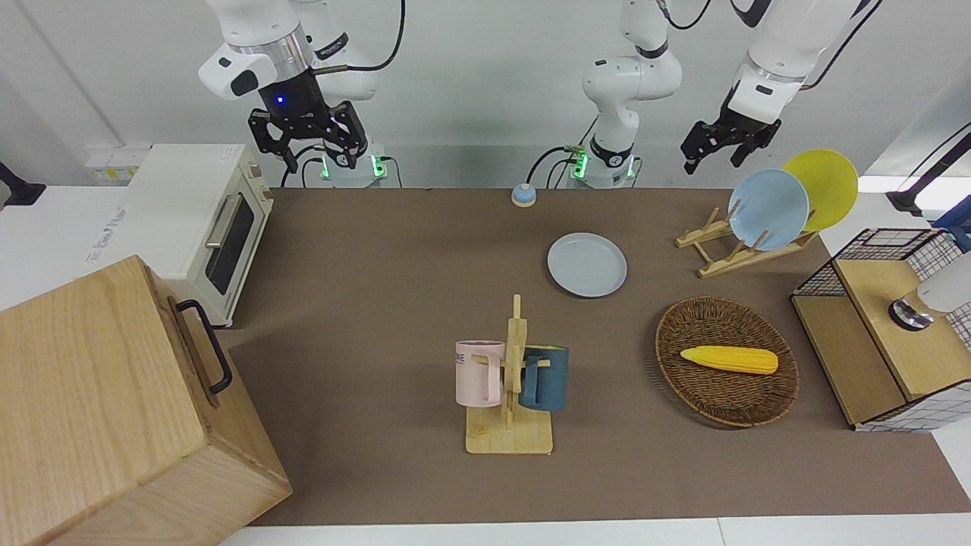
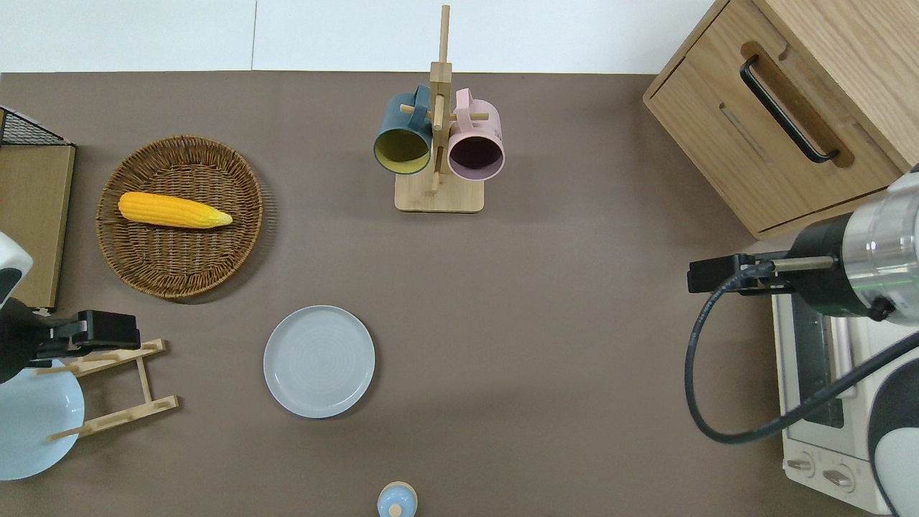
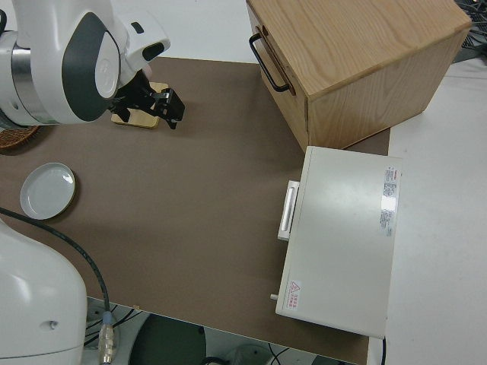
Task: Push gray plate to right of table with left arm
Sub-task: 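Move the left gripper out toward the edge of the gray plate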
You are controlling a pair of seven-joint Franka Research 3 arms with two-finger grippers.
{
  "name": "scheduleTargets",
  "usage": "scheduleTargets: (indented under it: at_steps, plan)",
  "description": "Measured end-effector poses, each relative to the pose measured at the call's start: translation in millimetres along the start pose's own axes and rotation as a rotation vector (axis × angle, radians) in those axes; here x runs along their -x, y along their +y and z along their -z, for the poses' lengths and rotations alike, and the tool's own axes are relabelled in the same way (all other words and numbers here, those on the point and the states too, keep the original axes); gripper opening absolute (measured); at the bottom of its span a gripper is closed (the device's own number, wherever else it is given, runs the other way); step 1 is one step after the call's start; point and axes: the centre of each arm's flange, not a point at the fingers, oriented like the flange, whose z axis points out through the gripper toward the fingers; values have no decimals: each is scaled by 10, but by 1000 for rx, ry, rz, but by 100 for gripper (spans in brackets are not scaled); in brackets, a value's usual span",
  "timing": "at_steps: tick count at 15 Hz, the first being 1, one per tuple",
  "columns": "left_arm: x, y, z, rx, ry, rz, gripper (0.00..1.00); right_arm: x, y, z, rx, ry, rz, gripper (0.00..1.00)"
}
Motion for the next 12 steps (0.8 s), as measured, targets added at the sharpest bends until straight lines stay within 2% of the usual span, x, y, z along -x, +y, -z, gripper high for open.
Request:
scheduleTargets:
  at_steps: [4,8,12]
  plan:
    - [-3,11,-118,-2,-20,-8,100,0,0,0,0,0,0,100]
    - [-35,31,-507,-5,-69,-10,100,0,0,0,0,0,0,100]
    - [-83,58,-967,31,-78,0,100,0,0,0,0,0,0,100]
